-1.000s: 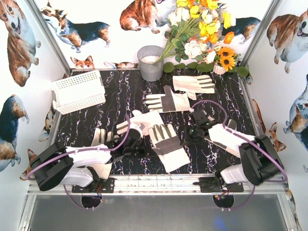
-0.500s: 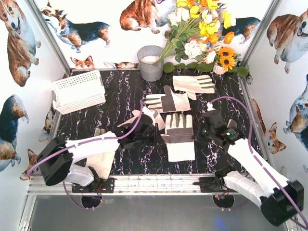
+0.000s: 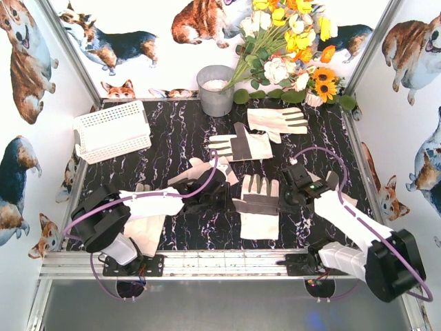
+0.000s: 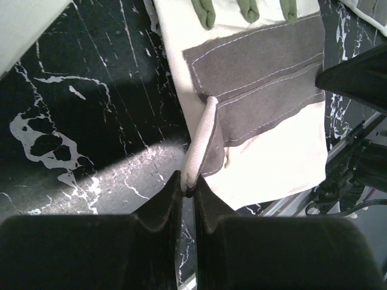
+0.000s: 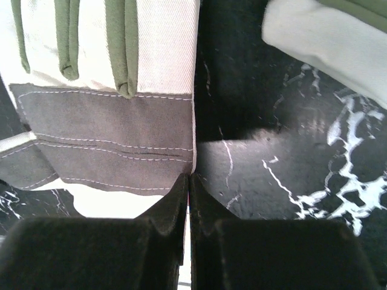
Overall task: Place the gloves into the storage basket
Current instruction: Move the glove to the center of the board.
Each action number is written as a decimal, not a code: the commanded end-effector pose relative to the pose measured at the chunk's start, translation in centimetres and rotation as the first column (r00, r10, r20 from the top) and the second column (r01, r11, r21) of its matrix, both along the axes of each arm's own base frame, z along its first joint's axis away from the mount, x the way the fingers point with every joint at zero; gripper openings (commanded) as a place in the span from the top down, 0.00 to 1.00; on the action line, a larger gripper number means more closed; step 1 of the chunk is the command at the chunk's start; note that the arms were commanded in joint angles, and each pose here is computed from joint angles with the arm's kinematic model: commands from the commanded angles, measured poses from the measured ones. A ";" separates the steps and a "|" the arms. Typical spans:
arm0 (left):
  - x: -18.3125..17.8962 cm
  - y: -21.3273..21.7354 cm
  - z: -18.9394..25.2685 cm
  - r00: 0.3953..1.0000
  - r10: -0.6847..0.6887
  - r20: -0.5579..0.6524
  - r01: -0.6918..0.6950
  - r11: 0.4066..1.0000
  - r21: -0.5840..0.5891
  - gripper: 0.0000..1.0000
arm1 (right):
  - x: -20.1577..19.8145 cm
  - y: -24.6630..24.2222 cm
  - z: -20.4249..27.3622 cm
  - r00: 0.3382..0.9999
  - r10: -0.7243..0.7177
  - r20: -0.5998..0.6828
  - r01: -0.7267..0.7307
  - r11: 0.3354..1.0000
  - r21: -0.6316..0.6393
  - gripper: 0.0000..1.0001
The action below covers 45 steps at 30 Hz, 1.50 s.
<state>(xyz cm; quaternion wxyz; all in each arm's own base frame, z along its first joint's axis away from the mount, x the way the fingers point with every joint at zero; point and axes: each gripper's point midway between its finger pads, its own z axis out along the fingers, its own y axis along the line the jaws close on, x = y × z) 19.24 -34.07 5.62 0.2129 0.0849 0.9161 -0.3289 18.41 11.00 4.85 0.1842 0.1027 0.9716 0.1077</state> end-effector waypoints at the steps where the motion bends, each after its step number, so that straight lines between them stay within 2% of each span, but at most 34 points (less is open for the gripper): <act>1: 0.8 0.9 -1.2 0.999 0.030 0.025 -0.030 0.999 0.010 1.00 | 2.5 2.3 0.7 0.997 0.020 0.079 -0.028 0.995 0.097 1.00; 17: -0.7 9.5 -3.8 0.990 0.139 0.019 -0.140 0.975 0.173 1.00 | 4.7 7.1 -1.9 0.993 0.116 0.026 -0.119 0.977 0.179 1.00; 25: -1.5 13.2 -4.2 0.972 0.236 -0.004 -0.232 0.960 0.155 1.00 | 5.5 10.5 -2.8 0.981 0.192 0.008 -0.191 0.963 0.189 1.00; 35: -1.9 12.6 -3.8 0.977 0.210 -0.025 -0.205 0.971 0.120 1.00 | 4.3 9.1 -3.8 0.982 0.187 -0.026 -0.182 0.976 0.122 1.00; 45: -2.6 12.4 -4.3 0.979 0.194 -0.062 -0.186 0.976 0.115 1.00 | 1.1 7.6 -4.3 0.986 0.146 -0.087 -0.133 0.982 0.132 1.00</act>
